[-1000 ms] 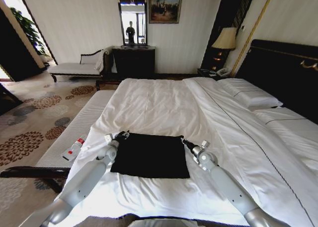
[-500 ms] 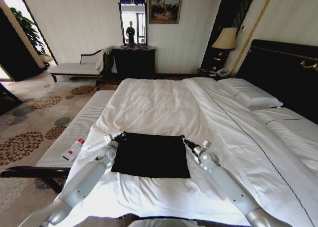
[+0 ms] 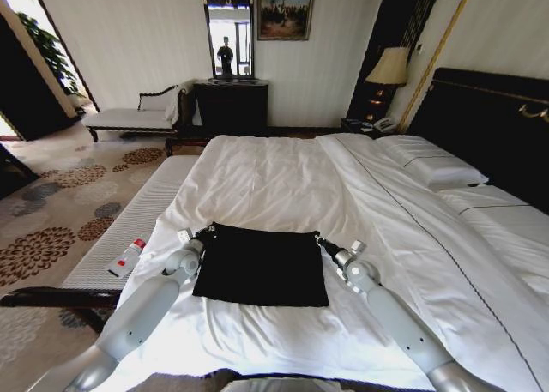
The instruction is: Fold the clothes on the bed.
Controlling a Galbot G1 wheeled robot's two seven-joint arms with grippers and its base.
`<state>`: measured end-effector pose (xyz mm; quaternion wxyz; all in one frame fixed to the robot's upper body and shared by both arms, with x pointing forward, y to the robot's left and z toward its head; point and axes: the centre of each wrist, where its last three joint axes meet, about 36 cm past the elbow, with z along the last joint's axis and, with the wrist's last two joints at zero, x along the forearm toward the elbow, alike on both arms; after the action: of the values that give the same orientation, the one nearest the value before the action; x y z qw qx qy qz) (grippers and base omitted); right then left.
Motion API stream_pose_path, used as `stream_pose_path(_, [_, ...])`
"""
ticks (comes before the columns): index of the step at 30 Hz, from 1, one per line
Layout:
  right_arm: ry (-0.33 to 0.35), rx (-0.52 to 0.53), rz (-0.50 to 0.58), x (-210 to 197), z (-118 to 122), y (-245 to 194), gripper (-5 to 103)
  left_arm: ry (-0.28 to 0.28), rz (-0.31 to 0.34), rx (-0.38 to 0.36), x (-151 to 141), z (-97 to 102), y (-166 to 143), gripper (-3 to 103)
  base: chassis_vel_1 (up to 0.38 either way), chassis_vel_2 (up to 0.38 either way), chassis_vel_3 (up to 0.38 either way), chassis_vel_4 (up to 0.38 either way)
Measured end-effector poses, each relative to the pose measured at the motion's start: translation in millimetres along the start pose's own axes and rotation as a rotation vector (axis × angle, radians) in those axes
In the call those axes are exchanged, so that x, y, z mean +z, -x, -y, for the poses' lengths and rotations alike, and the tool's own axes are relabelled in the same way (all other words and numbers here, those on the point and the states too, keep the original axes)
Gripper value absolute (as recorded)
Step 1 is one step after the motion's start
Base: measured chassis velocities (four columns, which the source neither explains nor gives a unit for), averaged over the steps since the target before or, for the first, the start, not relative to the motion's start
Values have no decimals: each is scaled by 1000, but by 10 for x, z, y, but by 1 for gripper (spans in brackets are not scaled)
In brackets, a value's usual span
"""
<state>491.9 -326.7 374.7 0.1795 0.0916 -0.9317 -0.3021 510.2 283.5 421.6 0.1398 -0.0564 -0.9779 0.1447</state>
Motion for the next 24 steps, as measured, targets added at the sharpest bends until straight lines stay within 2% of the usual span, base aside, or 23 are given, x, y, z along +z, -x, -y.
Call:
stream_pose_path(2, [-42, -52, 53, -221, -192, -126, 2, 4, 55, 28, -279, 60, -170, 0, 0, 0, 0, 0])
stream_pose_path(4, [-54, -64, 66, -270, -243, -160, 2, 7, 68, 38, -344, 84, -218, 0, 0, 0, 0, 0])
stream_pose_path(7, [-94, -118, 122, -467, -465, -316, 2, 24, 127, 89, -613, 214, -454, 0, 0, 0, 0, 0])
stream_pose_path(8, [-106, -149, 166, -615, -643, -459, 2, 46, 167, 126, -784, 295, -658, 0, 0, 0, 0, 0])
stream_pose_path(10, [-108, -156, 179, -656, -685, -500, 2, 53, 176, 134, -825, 313, -718, 0, 0, 0, 0, 0])
stream_pose_path(13, [-131, -184, 230, -830, -855, -712, 2, 96, 218, 169, -995, 377, -1033, 0, 0, 0, 0, 0])
stream_pose_path(16, [-146, -195, 247, -893, -904, -803, 2, 111, 233, 182, -1044, 403, -1169, 0, 0, 0, 0, 0])
stream_pose_path(18, [-162, -208, 268, -965, -972, -943, 2, 129, 260, 203, -1117, 458, -1366, 0, 0, 0, 0, 0])
stream_pose_path(24, [-172, -215, 289, -1054, -1126, -1286, 2, 128, 301, 243, -1222, 623, -1655, 0, 0, 0, 0, 0])
